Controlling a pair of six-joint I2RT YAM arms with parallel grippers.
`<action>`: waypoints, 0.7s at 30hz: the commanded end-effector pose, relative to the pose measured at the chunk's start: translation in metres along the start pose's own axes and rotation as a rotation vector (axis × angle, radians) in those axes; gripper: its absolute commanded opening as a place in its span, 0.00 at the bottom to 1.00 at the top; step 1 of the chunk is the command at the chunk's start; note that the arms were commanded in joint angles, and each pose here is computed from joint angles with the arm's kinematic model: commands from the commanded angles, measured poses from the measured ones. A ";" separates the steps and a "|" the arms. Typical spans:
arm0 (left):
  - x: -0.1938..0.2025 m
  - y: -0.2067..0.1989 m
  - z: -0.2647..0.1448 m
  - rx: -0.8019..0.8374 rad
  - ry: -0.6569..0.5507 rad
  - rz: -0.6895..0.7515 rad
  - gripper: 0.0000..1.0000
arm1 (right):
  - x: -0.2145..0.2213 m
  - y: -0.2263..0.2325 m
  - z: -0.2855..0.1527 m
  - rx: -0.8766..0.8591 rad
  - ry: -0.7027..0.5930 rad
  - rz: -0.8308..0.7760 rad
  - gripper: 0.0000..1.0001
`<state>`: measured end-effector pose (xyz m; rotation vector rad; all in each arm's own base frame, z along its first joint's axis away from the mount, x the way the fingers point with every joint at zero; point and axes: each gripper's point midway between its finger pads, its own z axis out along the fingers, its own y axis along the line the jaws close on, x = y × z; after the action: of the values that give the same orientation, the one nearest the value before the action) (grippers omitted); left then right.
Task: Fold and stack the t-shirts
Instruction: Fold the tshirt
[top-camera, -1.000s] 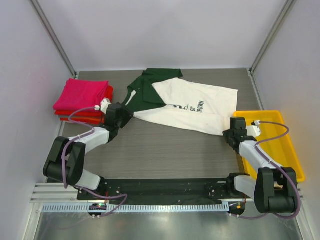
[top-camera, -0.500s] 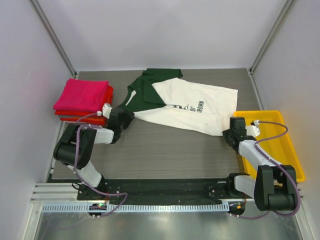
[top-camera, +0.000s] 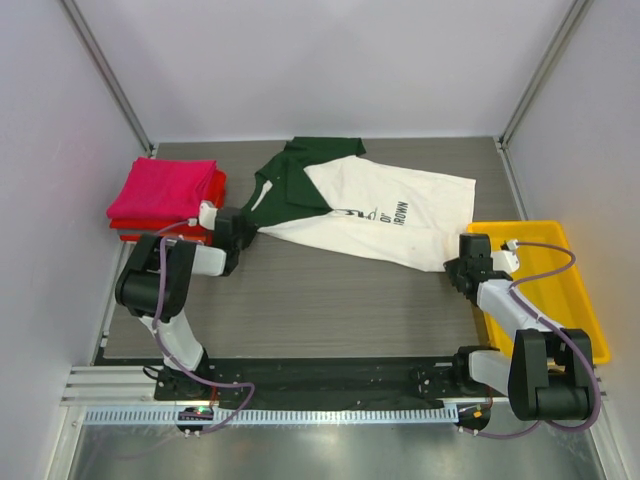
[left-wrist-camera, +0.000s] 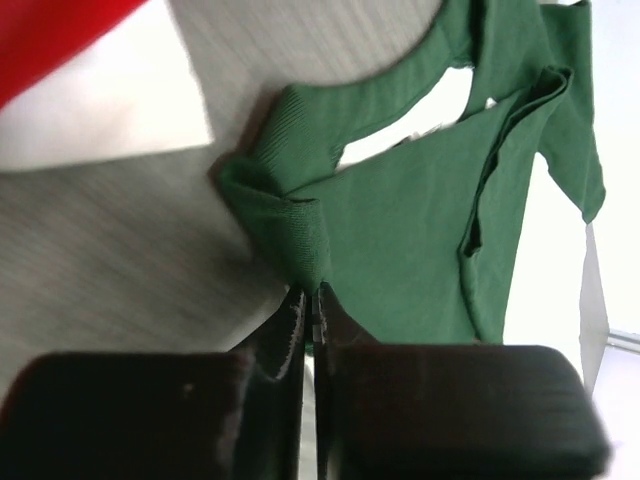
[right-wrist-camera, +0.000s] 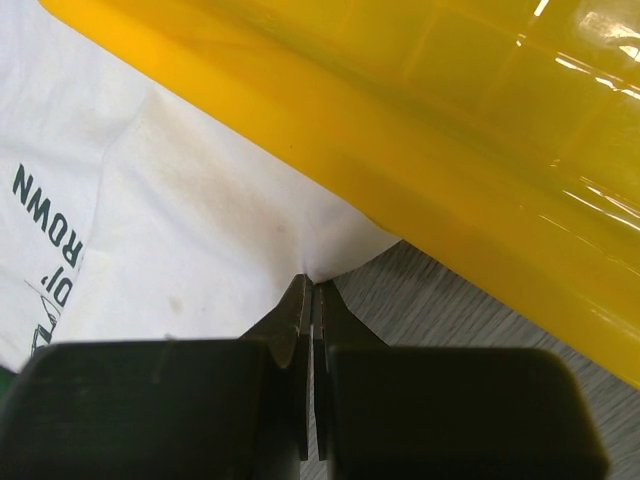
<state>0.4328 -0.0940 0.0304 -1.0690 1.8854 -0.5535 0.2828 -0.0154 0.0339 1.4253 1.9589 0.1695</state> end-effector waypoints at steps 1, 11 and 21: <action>-0.019 -0.021 0.010 0.037 -0.056 -0.003 0.00 | -0.015 0.021 -0.006 -0.053 -0.037 0.011 0.01; -0.036 -0.035 -0.003 0.006 -0.073 0.031 0.00 | -0.020 0.008 -0.014 -0.027 -0.063 0.000 0.01; -0.028 -0.018 -0.037 0.000 -0.032 -0.009 0.00 | -0.021 0.008 -0.014 -0.022 -0.055 -0.002 0.01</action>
<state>0.4262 -0.0905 0.0719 -1.0500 1.8757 -0.5491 0.2781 -0.0201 0.0461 1.4106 1.9387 0.1657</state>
